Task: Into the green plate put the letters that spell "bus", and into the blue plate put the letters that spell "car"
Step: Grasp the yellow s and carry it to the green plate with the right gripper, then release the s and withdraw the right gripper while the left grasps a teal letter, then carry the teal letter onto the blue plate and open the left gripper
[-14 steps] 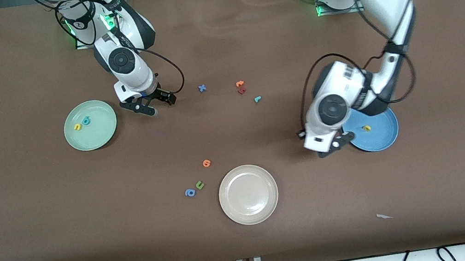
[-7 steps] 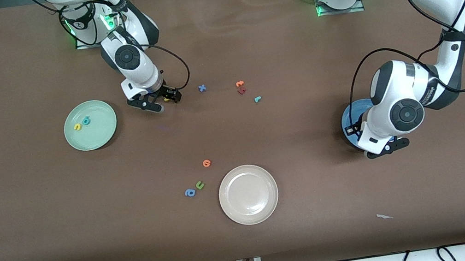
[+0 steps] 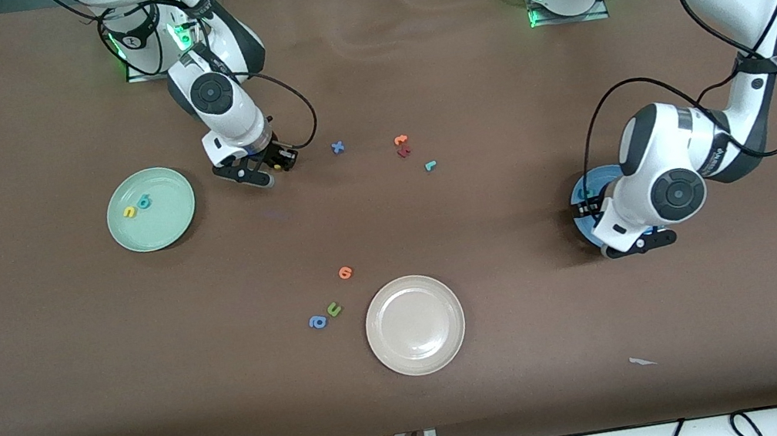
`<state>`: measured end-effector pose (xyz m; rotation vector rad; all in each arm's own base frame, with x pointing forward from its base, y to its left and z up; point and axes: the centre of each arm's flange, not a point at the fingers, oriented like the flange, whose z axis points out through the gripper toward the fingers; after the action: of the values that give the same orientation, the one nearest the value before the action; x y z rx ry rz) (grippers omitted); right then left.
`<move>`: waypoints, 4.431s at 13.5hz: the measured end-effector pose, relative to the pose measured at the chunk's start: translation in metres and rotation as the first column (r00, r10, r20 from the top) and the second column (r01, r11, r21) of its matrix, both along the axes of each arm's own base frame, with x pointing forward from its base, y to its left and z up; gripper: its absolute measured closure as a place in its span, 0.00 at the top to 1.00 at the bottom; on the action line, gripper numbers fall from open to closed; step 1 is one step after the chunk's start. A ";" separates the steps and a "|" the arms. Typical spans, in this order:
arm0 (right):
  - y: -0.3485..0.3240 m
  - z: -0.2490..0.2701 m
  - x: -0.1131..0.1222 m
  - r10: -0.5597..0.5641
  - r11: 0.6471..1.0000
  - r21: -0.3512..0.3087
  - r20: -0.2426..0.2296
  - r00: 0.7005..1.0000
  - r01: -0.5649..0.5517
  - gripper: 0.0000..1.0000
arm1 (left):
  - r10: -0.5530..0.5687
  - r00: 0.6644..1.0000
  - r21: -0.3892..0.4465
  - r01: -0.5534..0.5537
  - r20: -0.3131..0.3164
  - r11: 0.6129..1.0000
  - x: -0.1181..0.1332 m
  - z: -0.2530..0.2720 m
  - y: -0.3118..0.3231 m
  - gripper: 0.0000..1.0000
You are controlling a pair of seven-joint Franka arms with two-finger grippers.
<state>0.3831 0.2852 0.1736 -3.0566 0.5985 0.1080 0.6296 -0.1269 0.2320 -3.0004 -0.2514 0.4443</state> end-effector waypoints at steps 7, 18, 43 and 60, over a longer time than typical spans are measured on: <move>-0.022 0.020 0.015 0.002 0.997 -0.074 -0.083 0.997 -0.009 0.24 | 0.308 0.944 -0.109 -0.296 0.118 0.949 -0.075 -0.014 -0.168 1.00; -0.242 0.055 0.077 0.264 0.961 -0.019 -0.237 0.935 -0.277 0.24 | 0.409 0.886 -0.093 -0.398 0.220 0.912 -0.191 -0.046 -0.281 0.99; -0.264 0.366 0.187 0.280 0.959 -0.021 -0.039 0.959 -0.281 1.00 | 0.392 0.873 -0.092 -0.382 0.289 0.919 -0.214 -0.059 -0.280 0.32; -0.262 0.385 0.199 0.327 0.943 -0.047 -0.057 0.943 -0.330 1.00 | 0.206 0.961 0.103 -0.227 0.184 0.968 -0.047 0.015 -0.100 0.30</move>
<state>0.5825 0.0228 0.5581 -3.1866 0.0858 0.1736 0.5829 -0.2267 0.2466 -2.9016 -0.6039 0.1773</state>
